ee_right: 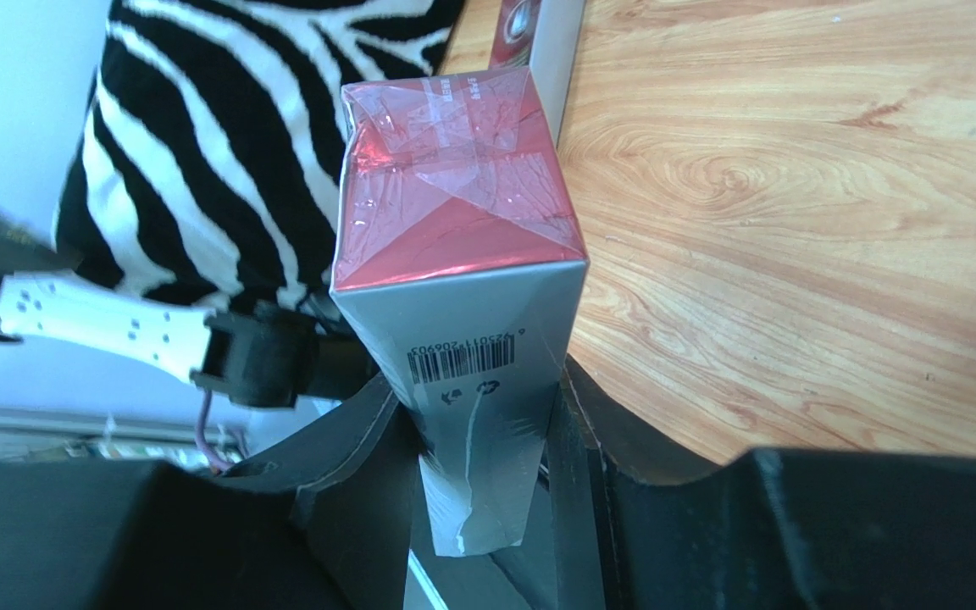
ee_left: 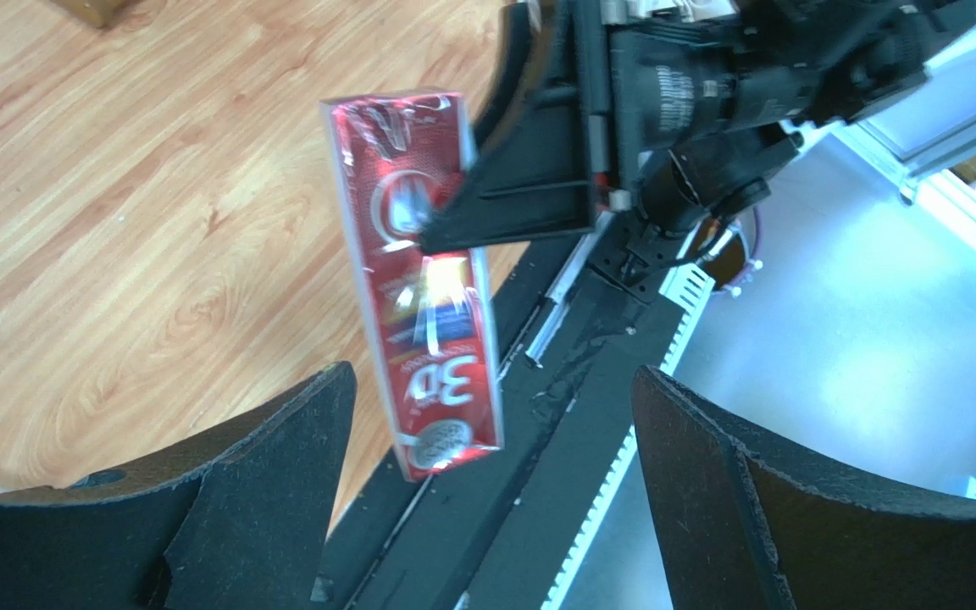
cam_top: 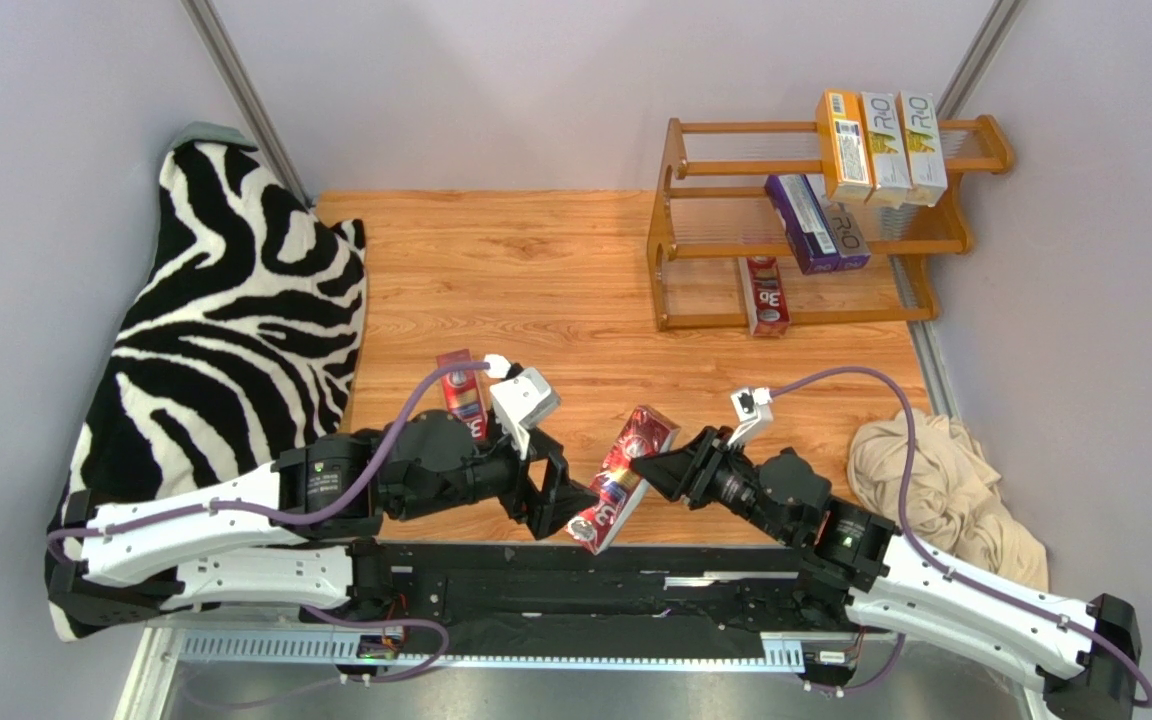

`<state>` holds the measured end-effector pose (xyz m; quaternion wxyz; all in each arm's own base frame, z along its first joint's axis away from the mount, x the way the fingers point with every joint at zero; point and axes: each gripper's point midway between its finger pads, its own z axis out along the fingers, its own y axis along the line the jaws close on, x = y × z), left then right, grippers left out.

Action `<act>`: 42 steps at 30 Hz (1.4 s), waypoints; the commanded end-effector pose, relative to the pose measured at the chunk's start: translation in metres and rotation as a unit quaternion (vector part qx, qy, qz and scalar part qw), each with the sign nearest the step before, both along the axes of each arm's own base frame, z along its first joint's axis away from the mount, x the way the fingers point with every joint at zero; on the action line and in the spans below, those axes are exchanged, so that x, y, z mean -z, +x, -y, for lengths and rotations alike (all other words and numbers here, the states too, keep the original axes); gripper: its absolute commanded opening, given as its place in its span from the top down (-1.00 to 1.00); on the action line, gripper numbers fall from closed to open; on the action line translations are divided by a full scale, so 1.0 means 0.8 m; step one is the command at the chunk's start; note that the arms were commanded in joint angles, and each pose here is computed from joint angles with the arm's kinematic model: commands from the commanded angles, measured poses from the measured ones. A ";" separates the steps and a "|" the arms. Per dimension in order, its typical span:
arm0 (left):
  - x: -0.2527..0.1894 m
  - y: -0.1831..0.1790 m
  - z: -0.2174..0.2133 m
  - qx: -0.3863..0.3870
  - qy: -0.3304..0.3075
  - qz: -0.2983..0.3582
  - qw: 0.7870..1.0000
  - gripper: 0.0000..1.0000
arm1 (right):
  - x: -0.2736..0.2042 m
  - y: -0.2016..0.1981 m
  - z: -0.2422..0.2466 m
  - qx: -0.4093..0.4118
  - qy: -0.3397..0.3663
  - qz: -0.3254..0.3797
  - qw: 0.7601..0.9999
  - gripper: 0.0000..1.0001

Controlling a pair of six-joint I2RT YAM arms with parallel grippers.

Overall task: Place and organize the toothpastes onto the shelf
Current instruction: Pick up the toothpaste from the center of the board.

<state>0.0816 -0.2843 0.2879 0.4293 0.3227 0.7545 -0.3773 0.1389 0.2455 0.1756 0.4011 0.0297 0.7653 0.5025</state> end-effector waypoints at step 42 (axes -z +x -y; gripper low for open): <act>0.019 -0.041 0.058 0.249 -0.121 -0.099 0.956 0.28 | -0.173 -0.060 -0.030 -0.189 0.013 0.192 0.963 -0.52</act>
